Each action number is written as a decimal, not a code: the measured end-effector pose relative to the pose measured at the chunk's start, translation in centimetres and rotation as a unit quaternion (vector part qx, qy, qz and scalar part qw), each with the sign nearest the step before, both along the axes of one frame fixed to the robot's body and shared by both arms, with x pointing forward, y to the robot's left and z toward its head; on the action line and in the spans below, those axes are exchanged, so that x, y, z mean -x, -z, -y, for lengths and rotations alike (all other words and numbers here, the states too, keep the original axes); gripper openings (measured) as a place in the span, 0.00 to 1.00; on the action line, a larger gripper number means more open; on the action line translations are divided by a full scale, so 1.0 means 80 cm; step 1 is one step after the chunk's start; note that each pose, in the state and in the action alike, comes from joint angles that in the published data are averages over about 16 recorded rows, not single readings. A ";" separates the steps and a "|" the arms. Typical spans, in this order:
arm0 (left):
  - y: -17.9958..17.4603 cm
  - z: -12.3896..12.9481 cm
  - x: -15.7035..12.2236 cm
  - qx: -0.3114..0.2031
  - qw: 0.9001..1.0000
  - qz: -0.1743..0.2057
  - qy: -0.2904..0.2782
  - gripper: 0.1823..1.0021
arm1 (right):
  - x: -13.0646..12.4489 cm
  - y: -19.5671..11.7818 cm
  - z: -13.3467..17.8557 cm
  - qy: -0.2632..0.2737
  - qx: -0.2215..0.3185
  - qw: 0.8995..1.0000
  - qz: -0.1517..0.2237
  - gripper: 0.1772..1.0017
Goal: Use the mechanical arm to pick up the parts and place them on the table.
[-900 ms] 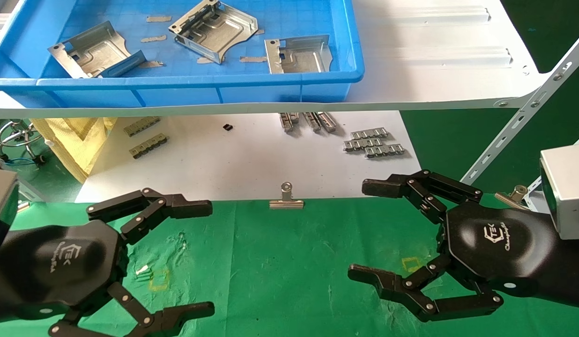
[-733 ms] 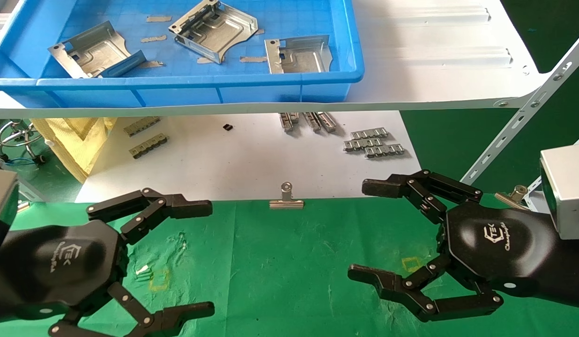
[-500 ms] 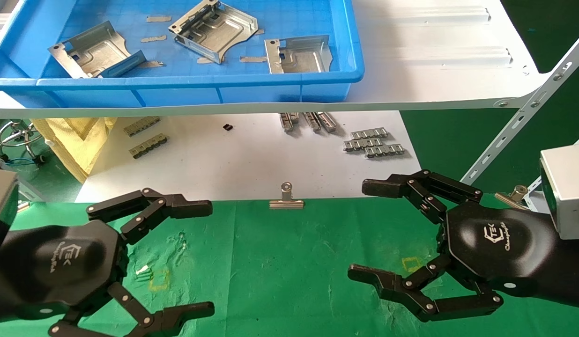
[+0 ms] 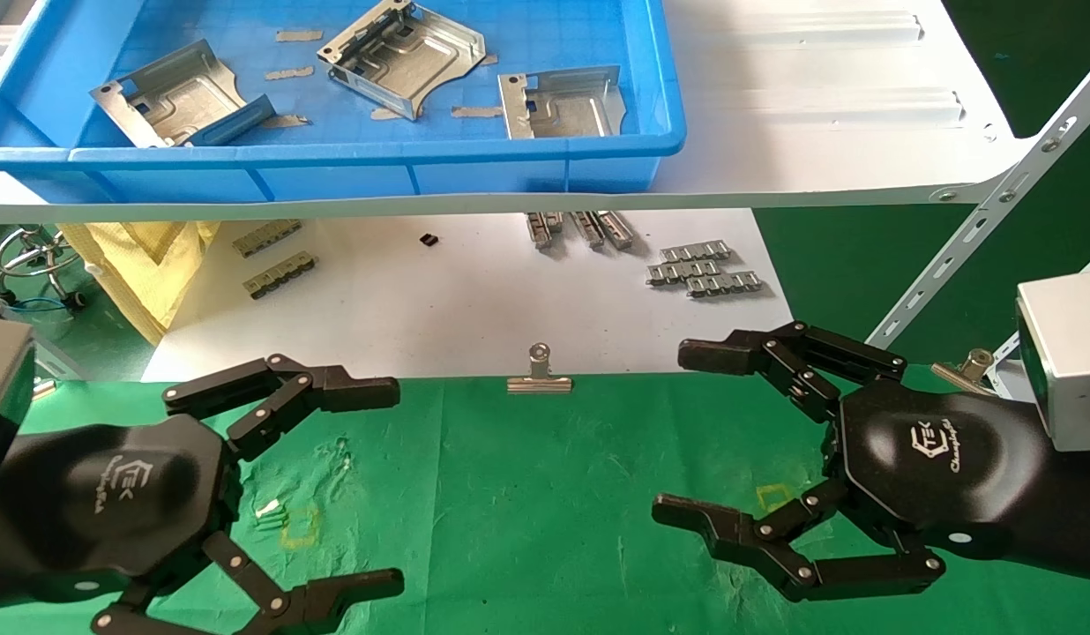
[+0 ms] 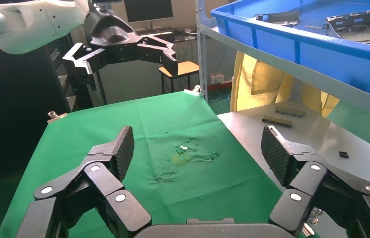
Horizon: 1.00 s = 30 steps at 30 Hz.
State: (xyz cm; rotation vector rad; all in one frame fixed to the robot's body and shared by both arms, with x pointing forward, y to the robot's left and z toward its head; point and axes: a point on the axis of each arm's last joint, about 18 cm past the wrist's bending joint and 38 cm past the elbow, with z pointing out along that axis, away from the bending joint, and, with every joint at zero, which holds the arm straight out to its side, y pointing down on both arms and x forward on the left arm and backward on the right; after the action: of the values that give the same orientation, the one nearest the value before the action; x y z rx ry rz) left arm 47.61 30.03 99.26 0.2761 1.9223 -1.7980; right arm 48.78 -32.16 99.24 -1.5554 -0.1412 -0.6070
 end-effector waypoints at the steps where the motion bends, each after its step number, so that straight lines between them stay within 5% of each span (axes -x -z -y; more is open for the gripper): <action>1: 0.000 0.000 0.000 0.000 1.000 0.000 0.000 1.00 | 0.000 0.000 0.000 0.000 0.000 1.000 0.000 0.95; 10: 0.000 0.000 0.000 0.000 1.000 0.000 0.000 1.00 | 0.000 0.000 0.000 0.000 0.000 1.000 0.000 0.83; 19: -0.004 0.000 0.000 0.001 1.000 0.003 -0.001 1.00 | 0.000 0.000 0.000 0.000 0.000 1.000 0.000 0.60; 30: -0.082 -0.008 -0.031 0.027 0.997 0.047 -0.063 1.00 | 0.000 0.000 0.000 0.000 0.000 1.000 0.000 0.30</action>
State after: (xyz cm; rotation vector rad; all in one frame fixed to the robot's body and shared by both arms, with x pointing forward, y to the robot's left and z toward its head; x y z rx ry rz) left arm 50.09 30.65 105.81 0.2119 1.7835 -1.7196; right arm 48.78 -32.16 99.24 -1.5554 -0.1412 -0.6070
